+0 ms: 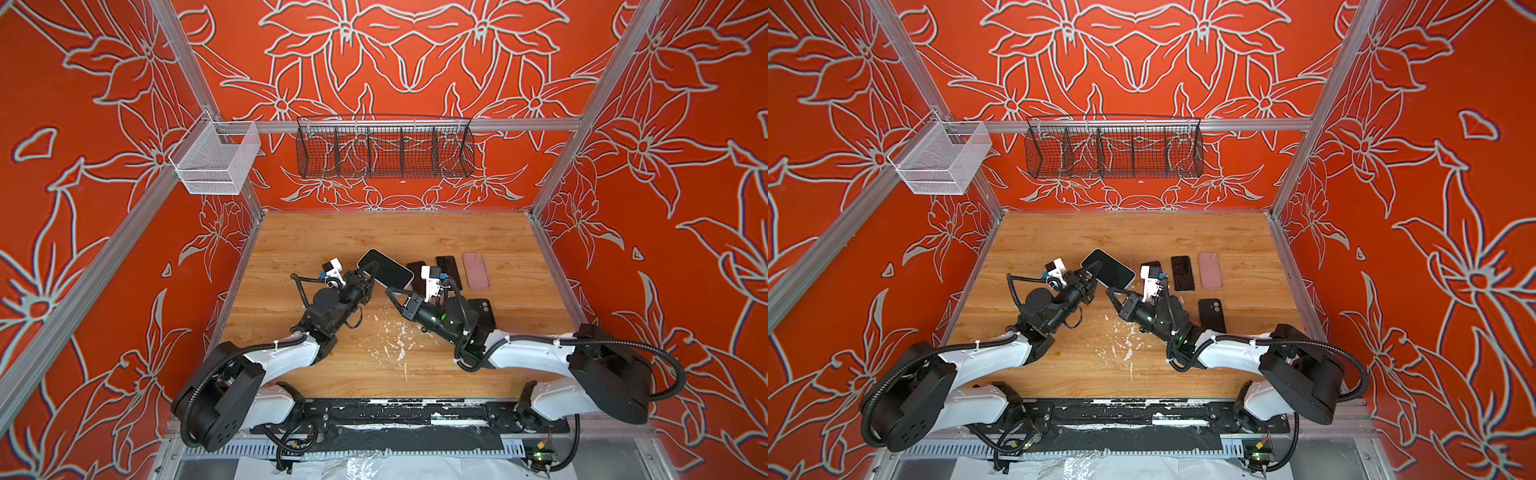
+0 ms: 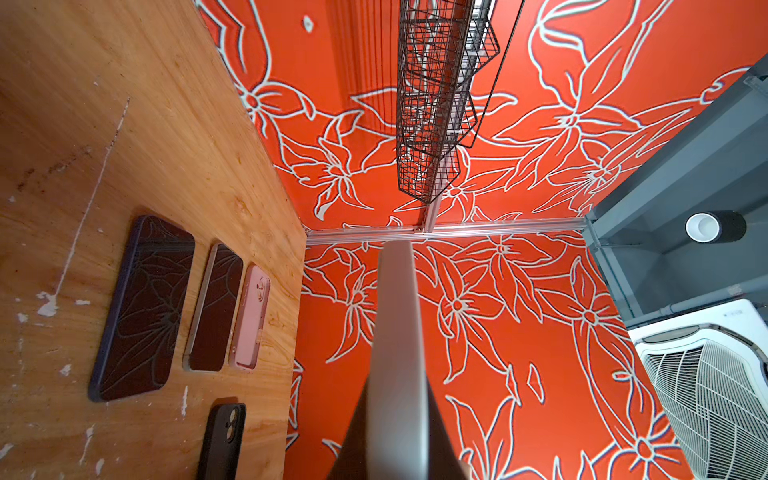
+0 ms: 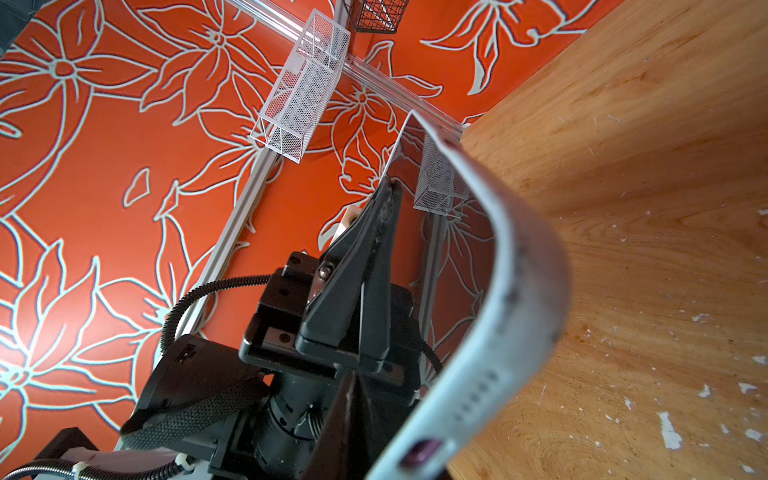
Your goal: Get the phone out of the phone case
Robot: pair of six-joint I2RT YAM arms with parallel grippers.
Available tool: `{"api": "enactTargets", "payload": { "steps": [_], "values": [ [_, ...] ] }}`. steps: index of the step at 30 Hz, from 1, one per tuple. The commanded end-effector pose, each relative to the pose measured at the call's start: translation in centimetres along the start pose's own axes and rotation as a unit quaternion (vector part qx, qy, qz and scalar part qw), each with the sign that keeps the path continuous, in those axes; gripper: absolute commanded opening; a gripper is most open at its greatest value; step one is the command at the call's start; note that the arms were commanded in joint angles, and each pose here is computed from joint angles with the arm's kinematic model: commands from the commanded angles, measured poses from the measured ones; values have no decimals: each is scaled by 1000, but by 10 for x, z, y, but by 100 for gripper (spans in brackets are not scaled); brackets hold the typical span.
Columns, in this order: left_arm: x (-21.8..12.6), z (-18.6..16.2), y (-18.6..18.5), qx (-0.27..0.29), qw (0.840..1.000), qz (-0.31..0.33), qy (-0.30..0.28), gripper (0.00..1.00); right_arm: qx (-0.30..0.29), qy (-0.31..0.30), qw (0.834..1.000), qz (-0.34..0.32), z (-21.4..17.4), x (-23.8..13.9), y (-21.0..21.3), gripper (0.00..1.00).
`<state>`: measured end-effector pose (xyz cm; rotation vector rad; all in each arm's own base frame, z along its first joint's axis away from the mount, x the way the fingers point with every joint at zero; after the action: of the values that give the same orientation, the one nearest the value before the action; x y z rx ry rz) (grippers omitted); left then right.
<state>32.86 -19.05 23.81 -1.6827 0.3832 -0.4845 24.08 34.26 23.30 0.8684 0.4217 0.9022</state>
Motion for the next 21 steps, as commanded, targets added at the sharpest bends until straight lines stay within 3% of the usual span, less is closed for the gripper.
{"api": "enactTargets", "payload": {
  "steps": [1,13,21],
  "values": [
    [6,-4,-23,33,999,-34,3,0,-29,32,999,-23,-21,0,-13,16],
    [5,0,-21,36,999,-26,-3,0,-22,34,999,-15,-27,7,-11,23],
    [3,2,-20,34,999,-30,-7,0,-28,30,999,-17,-26,5,-12,14]
  ]
}}
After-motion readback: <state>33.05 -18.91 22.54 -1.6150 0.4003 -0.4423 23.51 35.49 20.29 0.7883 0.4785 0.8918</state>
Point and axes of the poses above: each gripper's point midway between its finger pads, its own x axis out along the fingers, its own y axis along the line the jaws close on, z = x × y, the point moved 1 cm from there along -x, back along the fingers, and after that the axes turned 10 degrees about -x, right-handed, at the moved point
